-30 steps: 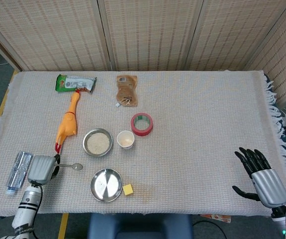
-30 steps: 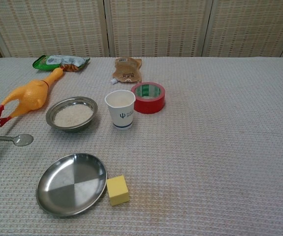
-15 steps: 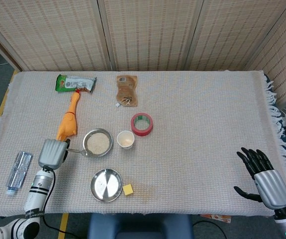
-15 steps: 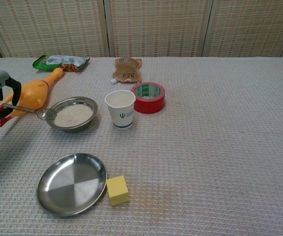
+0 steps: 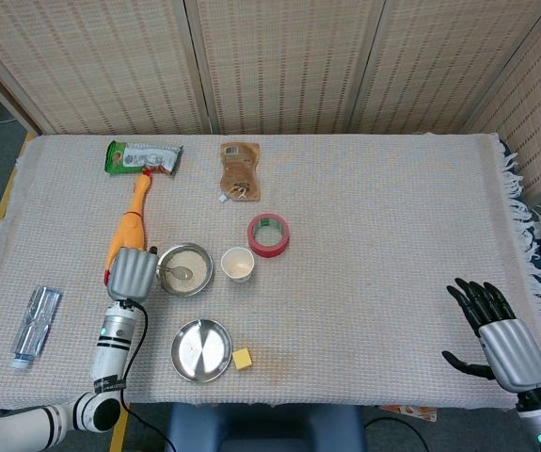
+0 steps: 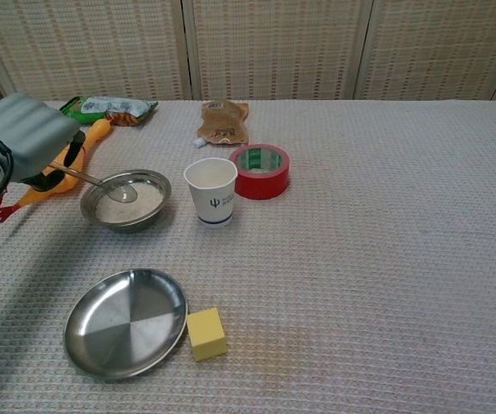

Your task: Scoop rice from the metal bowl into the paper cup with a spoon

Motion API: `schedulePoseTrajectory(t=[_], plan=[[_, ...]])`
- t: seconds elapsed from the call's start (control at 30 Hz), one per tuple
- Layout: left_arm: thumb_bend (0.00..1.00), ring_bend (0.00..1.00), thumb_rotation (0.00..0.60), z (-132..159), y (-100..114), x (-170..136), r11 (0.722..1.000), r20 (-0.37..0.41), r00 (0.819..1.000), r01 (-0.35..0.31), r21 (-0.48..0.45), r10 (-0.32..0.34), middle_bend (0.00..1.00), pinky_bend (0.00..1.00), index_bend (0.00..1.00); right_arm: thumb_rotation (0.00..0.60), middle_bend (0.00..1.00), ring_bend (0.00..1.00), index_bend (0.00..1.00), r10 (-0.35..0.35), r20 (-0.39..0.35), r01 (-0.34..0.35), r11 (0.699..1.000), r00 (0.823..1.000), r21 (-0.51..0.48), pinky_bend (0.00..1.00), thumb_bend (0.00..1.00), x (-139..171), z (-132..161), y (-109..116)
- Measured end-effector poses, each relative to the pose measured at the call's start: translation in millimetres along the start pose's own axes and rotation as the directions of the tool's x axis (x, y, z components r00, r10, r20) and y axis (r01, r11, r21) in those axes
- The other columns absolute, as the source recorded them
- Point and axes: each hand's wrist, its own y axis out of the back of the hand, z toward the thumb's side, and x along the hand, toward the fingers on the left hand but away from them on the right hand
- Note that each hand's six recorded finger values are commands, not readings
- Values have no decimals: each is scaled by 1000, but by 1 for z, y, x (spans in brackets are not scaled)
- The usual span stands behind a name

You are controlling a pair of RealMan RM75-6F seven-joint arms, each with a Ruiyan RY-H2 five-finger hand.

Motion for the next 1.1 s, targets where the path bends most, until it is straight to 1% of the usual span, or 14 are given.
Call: schedulePoseTrajectory(t=[0.23, 0.47, 0.63, 0.9, 1.1], plan=[[429, 1000, 600, 15, 5, 11, 990, -22, 998, -50, 135, 54, 1000, 1000, 849, 503, 0, 0, 0, 6, -4, -7, 1000, 1000, -9, 0, 114, 2, -1, 2], [427, 1000, 600, 14, 0, 15, 968, -40, 995, -75, 239, 87, 1000, 1000, 849, 503, 0, 0, 0, 15, -5, -15, 1000, 1000, -17, 0, 114, 3, -1, 3], [426, 1000, 600, 15, -7, 14, 951, -53, 994, -75, 300, 95, 1000, 1000, 849, 503, 0, 0, 0, 17, 1, -17, 1000, 1000, -13, 0, 114, 3, -2, 2], [426, 1000, 600, 25, -12, 8, 948, -16, 996, -82, 307, 92, 1000, 1000, 849, 503, 0, 0, 0, 38, -12, -38, 999, 999, -29, 0, 115, 4, 1, 0], [426, 1000, 600, 29, -17, 6, 952, -2, 997, -70, 297, 75, 1000, 1000, 849, 504, 0, 0, 0, 33, -13, -33, 999, 999, -32, 0, 114, 4, 1, 2]])
